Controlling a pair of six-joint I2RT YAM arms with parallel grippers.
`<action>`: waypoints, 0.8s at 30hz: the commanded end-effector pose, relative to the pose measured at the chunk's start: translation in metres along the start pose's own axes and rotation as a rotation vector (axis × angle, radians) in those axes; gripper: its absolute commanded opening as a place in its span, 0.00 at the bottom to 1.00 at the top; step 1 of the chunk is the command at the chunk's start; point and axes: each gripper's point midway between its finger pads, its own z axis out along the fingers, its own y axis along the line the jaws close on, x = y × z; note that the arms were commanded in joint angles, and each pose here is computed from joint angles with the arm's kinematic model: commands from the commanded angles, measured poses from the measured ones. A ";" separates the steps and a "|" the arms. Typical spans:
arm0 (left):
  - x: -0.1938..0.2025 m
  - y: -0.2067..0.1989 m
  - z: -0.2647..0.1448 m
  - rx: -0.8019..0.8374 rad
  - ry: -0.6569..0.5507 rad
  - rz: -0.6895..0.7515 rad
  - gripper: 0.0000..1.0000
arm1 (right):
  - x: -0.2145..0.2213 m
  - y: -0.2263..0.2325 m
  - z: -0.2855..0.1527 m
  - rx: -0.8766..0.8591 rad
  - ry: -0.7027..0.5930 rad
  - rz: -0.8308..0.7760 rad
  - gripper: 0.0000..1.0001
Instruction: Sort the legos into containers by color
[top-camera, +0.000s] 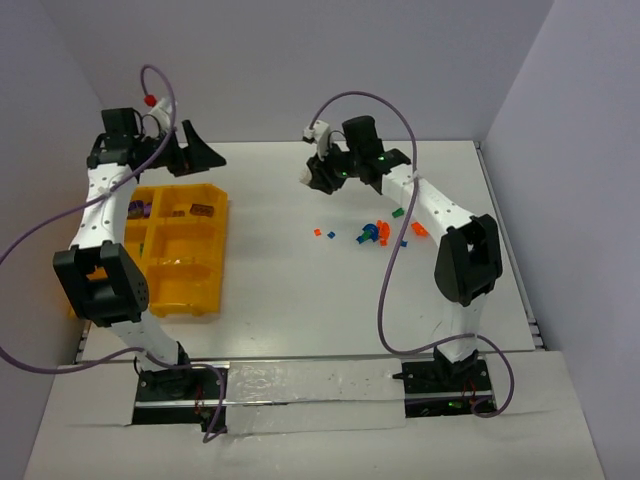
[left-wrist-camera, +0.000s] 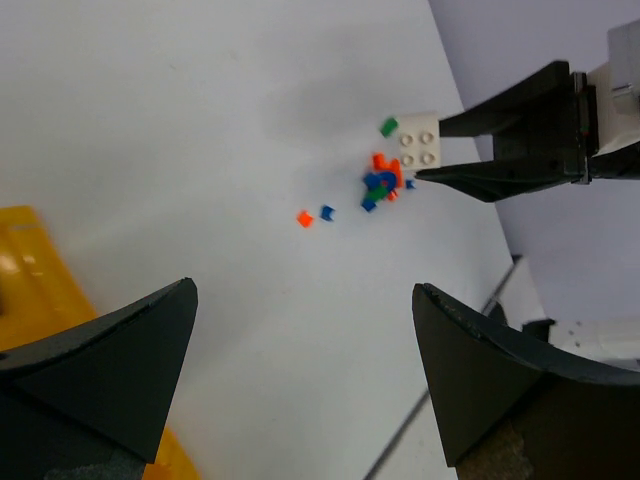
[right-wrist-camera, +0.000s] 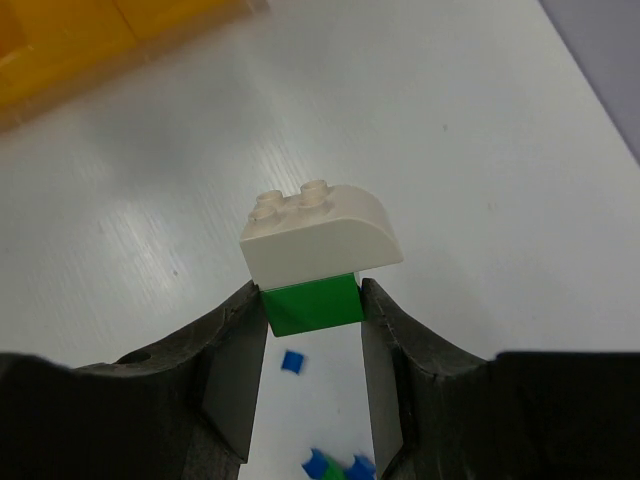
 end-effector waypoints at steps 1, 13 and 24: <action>0.018 -0.054 0.013 0.144 0.049 -0.016 0.99 | -0.081 0.016 -0.009 0.049 -0.191 -0.078 0.00; 0.036 -0.097 0.051 0.272 0.141 -0.006 0.99 | -0.107 0.069 0.003 -0.017 -0.246 -0.202 0.00; 0.038 -0.096 0.069 0.243 0.154 0.013 0.87 | -0.120 0.080 -0.002 -0.011 -0.285 -0.231 0.00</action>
